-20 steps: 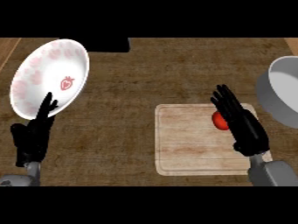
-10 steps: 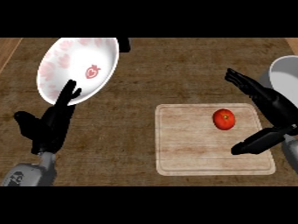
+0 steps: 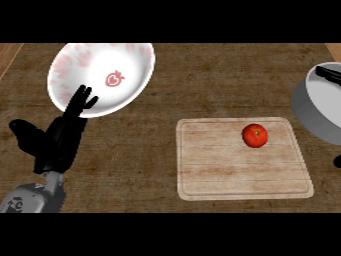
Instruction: Pick the tomato from the cutting board and place it in the pot
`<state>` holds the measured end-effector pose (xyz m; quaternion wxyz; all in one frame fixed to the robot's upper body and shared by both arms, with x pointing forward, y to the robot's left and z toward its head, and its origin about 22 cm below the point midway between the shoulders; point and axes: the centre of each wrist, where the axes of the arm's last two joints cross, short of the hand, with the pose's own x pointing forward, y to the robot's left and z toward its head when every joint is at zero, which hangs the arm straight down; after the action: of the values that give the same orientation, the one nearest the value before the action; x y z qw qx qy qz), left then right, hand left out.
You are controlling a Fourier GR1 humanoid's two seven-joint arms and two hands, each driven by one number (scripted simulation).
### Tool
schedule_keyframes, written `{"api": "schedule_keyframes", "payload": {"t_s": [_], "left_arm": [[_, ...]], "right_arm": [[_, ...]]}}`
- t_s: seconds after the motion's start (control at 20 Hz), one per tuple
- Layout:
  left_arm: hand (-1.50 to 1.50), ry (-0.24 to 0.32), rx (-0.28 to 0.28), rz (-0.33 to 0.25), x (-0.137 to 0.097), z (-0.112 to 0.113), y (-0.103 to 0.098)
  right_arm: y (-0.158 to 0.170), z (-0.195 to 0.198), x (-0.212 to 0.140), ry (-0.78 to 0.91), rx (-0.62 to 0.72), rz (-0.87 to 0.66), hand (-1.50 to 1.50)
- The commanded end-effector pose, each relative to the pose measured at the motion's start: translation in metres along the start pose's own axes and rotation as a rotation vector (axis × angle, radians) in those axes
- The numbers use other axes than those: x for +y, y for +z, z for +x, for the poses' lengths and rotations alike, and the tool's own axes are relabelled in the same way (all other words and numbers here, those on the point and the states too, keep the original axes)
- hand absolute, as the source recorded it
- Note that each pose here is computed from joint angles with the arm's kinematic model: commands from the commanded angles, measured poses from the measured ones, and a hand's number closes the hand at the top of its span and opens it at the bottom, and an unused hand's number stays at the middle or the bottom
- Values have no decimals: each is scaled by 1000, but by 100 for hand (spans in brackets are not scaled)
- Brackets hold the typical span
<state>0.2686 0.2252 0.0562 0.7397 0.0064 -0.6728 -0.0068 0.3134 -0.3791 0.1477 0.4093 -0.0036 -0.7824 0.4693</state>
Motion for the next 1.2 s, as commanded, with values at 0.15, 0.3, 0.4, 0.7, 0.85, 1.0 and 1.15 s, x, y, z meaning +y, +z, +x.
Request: {"api": "schedule_keyframes", "payload": {"t_s": [0.15, 0.3, 0.4, 0.7, 0.85, 1.0, 1.15], "left_arm": [[0, 16, 8, -4, 4, -7, 2], [0, 17, -1, -18, -2, -2, 6], [0, 2, -8, -12, 2, 7, 3], [0, 9, 2, -24, 14, 16, 4], [0, 1, 9, -16, 3, -6, 0], [0, -9, -14, -7, -9, 6, 9], [0, 21, 10, -15, -11, 2, 11]], "right_arm": [[-17, 49, -40, 166, 102, 262, -150], [-31, 53, -47, 218, 183, 312, -150], [-45, 61, -29, 219, 227, 359, -150], [-62, 34, 1, 209, 317, 391, -150], [-62, 34, -5, 211, 364, 417, -150], [-68, 28, 23, 239, 392, 480, -150], [-71, 15, 33, 304, 424, 497, -150]]}}
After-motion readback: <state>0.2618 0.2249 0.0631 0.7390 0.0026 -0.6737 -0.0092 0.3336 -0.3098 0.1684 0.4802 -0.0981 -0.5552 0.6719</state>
